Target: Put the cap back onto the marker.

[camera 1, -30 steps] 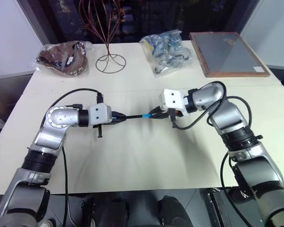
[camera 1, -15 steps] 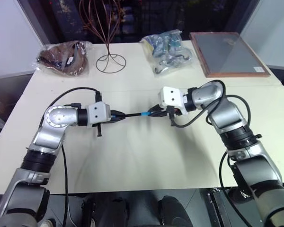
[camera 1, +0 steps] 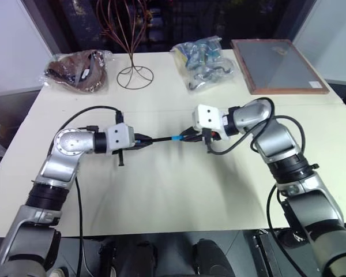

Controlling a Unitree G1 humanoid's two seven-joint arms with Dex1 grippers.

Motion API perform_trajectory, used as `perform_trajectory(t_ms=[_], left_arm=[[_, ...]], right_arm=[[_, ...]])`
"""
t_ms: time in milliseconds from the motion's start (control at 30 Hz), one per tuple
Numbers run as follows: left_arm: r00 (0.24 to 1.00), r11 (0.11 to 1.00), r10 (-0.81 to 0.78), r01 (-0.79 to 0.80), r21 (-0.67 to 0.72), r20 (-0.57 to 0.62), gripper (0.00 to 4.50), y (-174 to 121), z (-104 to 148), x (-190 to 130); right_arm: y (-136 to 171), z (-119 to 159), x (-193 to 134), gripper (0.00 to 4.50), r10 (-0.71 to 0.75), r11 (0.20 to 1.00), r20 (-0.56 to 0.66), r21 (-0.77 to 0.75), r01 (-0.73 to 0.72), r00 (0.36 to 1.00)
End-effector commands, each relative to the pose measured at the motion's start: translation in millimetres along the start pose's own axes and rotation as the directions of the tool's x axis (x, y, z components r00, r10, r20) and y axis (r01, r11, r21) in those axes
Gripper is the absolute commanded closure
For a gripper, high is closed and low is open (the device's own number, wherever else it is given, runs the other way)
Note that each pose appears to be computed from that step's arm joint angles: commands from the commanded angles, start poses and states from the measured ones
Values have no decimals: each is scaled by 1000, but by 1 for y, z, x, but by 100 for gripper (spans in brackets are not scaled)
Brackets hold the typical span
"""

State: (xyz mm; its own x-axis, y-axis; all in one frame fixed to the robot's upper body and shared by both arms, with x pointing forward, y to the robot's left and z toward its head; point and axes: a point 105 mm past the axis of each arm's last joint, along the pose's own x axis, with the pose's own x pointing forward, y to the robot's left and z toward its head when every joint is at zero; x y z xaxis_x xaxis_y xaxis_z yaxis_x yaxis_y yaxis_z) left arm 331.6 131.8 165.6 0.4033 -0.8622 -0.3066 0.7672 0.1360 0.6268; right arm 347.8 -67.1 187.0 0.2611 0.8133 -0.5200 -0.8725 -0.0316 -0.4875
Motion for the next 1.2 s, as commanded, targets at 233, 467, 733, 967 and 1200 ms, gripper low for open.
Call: perform_trajectory(t_ms=[233,467,733,967,1200], left_arm=[[1000,1000,7,-8,30,19,450,2,8,3],[1000,999,7,-8,31,22,450,2,9,3],[1000,1000,7,-7,29,18,450,1,8,3],[1000,1000,6,-7,27,16,450,0,7,2],[1000,1000,8,-8,25,13,450,-2,7,1]], right_arm=[[1,32,1,447,26,995,90,-101,-17,996],[5,43,8,447,40,995,126,-100,-27,991],[1,34,2,447,20,996,96,-93,-11,995],[-4,22,-8,447,2,996,58,-90,3,998],[-5,18,-13,324,-4,996,43,-85,8,999]])
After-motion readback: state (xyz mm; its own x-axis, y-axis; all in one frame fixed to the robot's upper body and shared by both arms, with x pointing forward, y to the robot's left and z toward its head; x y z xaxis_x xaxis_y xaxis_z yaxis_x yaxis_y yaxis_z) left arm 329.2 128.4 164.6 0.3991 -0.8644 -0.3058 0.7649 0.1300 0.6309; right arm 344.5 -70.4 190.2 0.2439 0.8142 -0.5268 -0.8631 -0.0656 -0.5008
